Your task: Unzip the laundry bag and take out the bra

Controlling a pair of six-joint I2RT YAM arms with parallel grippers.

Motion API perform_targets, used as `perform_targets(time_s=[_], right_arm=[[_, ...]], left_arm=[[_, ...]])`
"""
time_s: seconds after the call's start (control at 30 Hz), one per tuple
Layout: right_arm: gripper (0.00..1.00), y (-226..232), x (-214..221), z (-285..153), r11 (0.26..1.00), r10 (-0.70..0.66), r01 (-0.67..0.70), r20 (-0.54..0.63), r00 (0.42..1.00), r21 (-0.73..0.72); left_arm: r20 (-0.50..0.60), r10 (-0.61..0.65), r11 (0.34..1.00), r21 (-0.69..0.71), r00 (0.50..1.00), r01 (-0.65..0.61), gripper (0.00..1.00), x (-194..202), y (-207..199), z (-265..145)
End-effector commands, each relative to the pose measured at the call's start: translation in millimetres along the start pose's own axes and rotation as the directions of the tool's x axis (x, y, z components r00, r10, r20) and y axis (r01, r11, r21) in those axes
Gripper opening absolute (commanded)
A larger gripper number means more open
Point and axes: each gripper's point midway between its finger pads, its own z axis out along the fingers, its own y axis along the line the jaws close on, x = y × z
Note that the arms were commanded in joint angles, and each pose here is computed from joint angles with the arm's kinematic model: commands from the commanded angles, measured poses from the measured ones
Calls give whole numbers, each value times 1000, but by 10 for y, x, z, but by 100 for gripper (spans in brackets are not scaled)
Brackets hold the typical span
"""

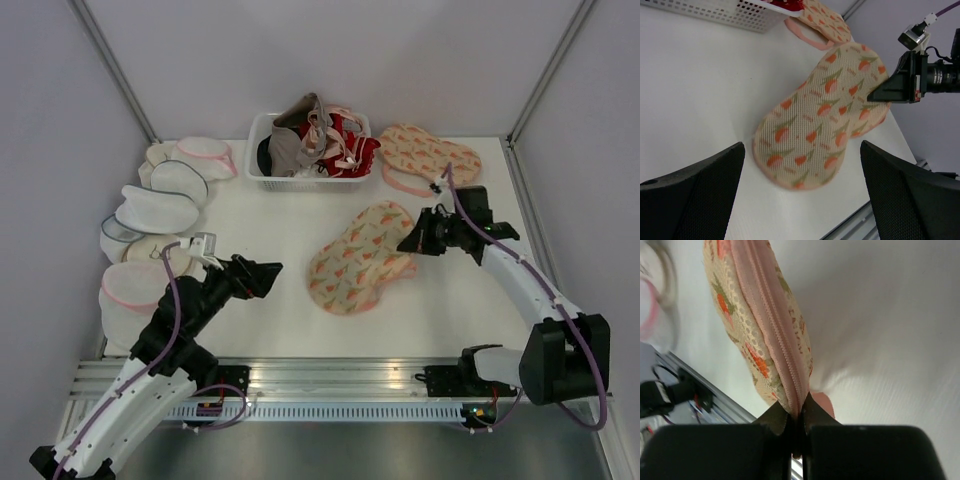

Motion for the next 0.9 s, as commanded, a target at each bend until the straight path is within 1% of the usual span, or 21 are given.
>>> perform_targets(time_s=[0.0, 0.03, 0.1, 0.13, 0.17, 0.2, 0.23, 0.3, 0.33, 0.37, 0.4, 0.43, 0.53, 0.6, 0.63, 0.67, 0.7, 0.77, 0.8, 0.83, 0.87], right_arm=[[0, -120, 243, 147, 977, -133, 153, -134, 982, 147], [0, -83, 347, 215, 970, -168, 194, -178, 970, 146], [1, -192, 433, 336, 950, -189, 239, -243, 952, 199], [0, -191, 557, 433, 936, -221, 289, -302, 927, 201], [1, -190, 592, 485, 925, -242, 319, -324, 915, 209], [0, -133, 580, 538, 915, -270, 348, -332, 904, 204], [0, -54, 651, 605, 904, -307, 387, -354, 883, 183], [0, 8, 663, 767, 888, -355, 435, -375, 856, 151], [0, 55, 688, 838, 878, -381, 460, -386, 840, 132], [1, 21, 744, 933, 873, -384, 471, -417, 824, 128], [0, 96, 685, 995, 860, -420, 500, -413, 808, 104], [0, 98, 740, 1098, 853, -432, 514, -435, 790, 86], [0, 164, 673, 1276, 835, -477, 548, -429, 767, 52], [0, 183, 535, 1353, 819, -495, 569, -411, 765, 72], [0, 131, 555, 1407, 816, -490, 572, -434, 756, 76], [1, 185, 478, 1440, 812, -502, 579, -419, 757, 73], [0, 181, 453, 1471, 805, -511, 589, -418, 751, 73], [0, 178, 367, 1554, 794, -520, 601, -411, 749, 92], [1, 168, 344, 1571, 792, -519, 603, -413, 748, 99], [0, 136, 346, 1606, 787, -518, 608, -424, 743, 103], [1, 159, 291, 1622, 783, -525, 613, -414, 744, 109]], left_arm=[[9, -15, 998, -58, 1000, 16, 100, -52, 66, 66], [-15, -10, 999, -42, 1000, 9, 100, -8, 39, 97], [-60, -6, 999, -38, 998, 4, 100, 89, 47, 169], [-102, -2, 1000, -21, 995, -1, 100, 180, 33, 234], [-128, -3, 1000, -21, 992, 0, 100, 245, 46, 271], [-148, 1, 1000, -12, 989, -2, 100, 289, 40, 298], [-199, 3, 1000, 11, 980, 0, 100, 403, 20, 340], [-219, 12, 999, 50, 976, -1, 100, 451, -37, 396], [-274, 32, 997, 75, 961, -11, 100, 584, -36, 428], [-287, 38, 996, 83, 957, -15, 100, 607, -43, 451], [-312, 48, 996, 84, 949, -23, 100, 661, -24, 476], [-345, 54, 994, 106, 937, -19, 100, 725, -51, 473], [-405, 78, 990, 139, 911, -23, 100, 860, -64, 538], [-457, 80, 993, 119, 886, -28, 100, 999, 22, 540], [-463, 78, 994, 107, 883, -31, 100, 1023, 55, 548], [-471, 78, 994, 101, 879, -34, 100, 1051, 79, 548], [-514, 72, 996, 76, 855, -38, 100, 1166, 162, 502], [-543, 69, 998, 47, 837, -51, 99, 1244, 248, 475], [-567, 64, 998, 18, 821, -66, 98, 1306, 324, 460], [-582, 50, 995, -44, 812, -93, 98, 1355, 465, 420], [-583, 52, 993, -57, 811, -105, 98, 1372, 511, 404]])
